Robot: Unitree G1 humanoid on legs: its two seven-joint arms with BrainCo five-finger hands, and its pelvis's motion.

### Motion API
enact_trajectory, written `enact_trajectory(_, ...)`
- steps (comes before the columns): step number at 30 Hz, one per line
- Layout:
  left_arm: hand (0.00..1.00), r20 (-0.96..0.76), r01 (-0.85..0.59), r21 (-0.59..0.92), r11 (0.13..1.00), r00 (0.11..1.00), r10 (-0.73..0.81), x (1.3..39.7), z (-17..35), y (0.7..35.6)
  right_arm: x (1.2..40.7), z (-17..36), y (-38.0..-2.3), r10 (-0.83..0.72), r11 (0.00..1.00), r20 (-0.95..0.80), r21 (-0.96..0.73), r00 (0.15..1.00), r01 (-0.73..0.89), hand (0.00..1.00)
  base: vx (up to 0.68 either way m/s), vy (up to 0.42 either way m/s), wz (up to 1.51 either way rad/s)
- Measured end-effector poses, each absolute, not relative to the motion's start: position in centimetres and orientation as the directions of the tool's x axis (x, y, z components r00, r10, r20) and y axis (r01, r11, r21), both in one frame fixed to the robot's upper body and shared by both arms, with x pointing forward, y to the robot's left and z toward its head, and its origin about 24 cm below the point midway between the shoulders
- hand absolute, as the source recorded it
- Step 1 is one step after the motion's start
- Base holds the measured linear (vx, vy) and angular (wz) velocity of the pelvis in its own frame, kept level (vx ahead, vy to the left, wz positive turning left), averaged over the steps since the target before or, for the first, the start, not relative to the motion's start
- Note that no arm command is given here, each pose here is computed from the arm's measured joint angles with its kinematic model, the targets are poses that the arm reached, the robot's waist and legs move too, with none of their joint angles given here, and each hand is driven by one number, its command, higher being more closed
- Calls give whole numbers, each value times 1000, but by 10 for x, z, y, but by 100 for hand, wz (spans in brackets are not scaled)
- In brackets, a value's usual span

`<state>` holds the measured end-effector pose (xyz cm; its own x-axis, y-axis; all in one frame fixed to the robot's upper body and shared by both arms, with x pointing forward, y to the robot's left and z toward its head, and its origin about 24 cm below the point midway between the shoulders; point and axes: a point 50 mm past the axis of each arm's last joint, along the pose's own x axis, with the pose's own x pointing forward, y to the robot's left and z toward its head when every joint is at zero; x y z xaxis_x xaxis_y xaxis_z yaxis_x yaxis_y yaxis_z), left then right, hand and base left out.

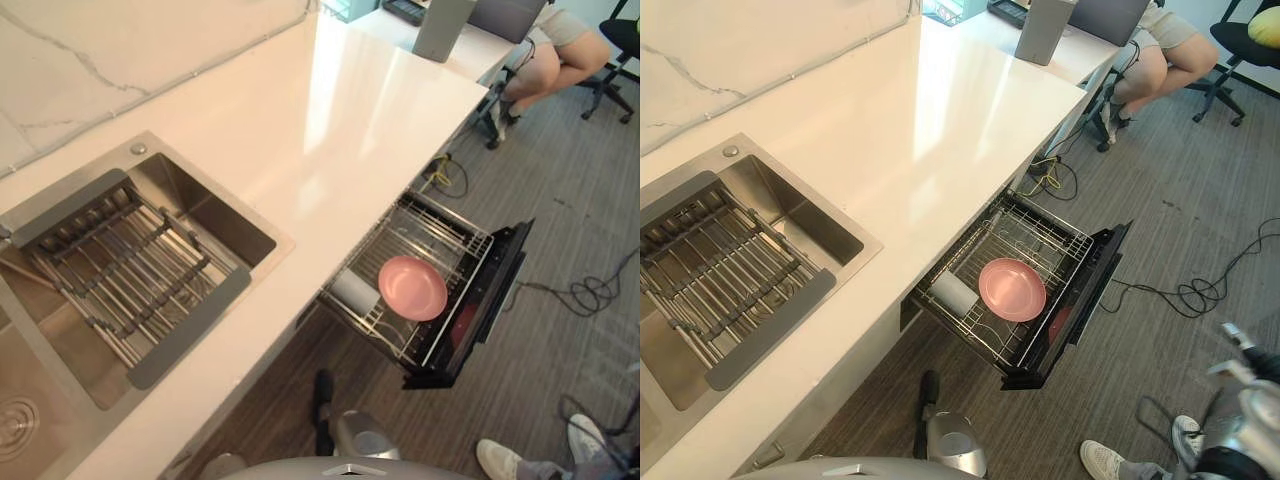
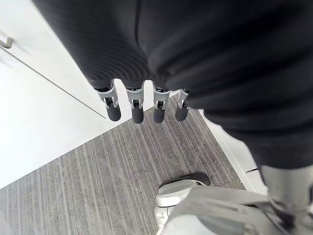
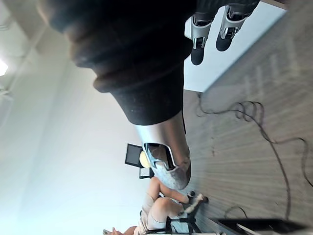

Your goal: Walk over to the sink, pick up the cup, carry it to the dishwasher, place the cup inside the dishwasher, then close the dishwasher door

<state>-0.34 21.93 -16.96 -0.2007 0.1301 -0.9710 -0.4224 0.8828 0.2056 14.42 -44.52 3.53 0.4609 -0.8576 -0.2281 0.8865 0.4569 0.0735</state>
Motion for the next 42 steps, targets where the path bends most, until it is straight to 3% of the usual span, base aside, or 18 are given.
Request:
enact_trajectory(4,0,-975,-384,197,902,-170,141,11,-170,214,139,-30,-393,-761,466,-417,181,497,866,0,-55,95,0)
enact_trajectory(11,0,-980,-374,187,908,-127,150,25,-170,210,147,-60,-349,-670,442,-484,349,563,826,0,-12,120,34)
enact_trajectory(23,0,-989,-389,146,909,-91,120,21,-174,197,165,-39,-358,-712,463,-355,412,606,785,0,-24,36,49)
enact_trajectory(37,0,-991,-401,125,908,-102,91,2,-177,191,246,18,-344,-604,620,-179,506,776,599,0,-29,-3,18)
enact_trajectory(42,0,-977,-308,170,936,-176,120,-6,-175,194,287,42,-336,-534,692,-156,484,831,535,0,-29,-3,16)
